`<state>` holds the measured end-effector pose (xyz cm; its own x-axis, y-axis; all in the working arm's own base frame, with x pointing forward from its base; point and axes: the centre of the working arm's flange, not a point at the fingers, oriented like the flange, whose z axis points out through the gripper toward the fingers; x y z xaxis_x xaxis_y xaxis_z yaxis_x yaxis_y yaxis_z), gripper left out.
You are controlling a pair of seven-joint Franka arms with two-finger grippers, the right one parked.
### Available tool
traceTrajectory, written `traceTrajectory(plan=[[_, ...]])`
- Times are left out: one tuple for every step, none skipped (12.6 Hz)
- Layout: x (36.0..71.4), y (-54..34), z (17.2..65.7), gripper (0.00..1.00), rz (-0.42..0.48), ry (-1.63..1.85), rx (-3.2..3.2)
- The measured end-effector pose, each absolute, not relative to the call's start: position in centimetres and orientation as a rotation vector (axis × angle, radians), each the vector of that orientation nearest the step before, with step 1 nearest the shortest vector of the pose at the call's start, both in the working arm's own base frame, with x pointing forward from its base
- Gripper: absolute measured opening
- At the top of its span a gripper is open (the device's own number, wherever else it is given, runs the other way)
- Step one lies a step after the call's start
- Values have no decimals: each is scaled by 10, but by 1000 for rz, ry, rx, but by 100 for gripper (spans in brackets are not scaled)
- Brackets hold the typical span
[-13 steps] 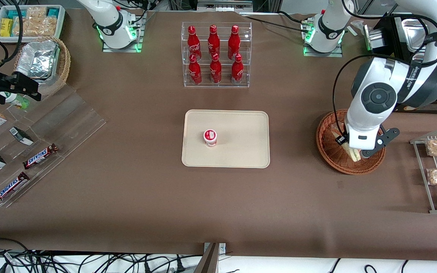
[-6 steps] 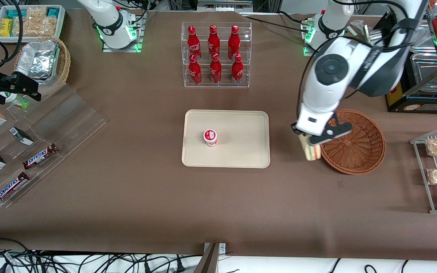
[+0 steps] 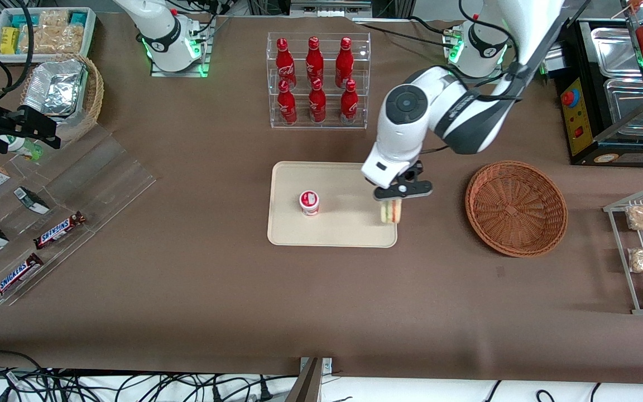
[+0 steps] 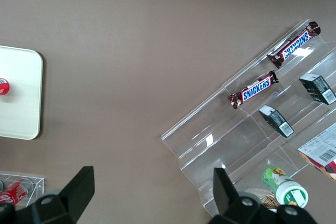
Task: Place sandwich from basket to tray
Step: 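Lift the sandwich out of the basket and carry it over the cream tray, then lower the sandwich onto the tray beside the small bottle and open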
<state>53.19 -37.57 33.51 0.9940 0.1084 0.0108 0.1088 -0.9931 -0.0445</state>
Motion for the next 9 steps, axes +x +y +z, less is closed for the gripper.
traceTrajectory(plan=[[529,-386,327,35,-15,-151,-3114],[526,-394,320,35,-12,-140,-3129],[523,-400,311,35,-9,-130,-3133],[520,-404,301,35,-10,-126,-3123],[519,-406,291,35,-22,-126,-3108],[519,-406,281,35,-32,-122,-3093],[520,-407,272,35,-42,-122,-3088],[521,-408,265,35,-54,-125,-3092],[521,-408,258,35,-64,-127,-3092]])
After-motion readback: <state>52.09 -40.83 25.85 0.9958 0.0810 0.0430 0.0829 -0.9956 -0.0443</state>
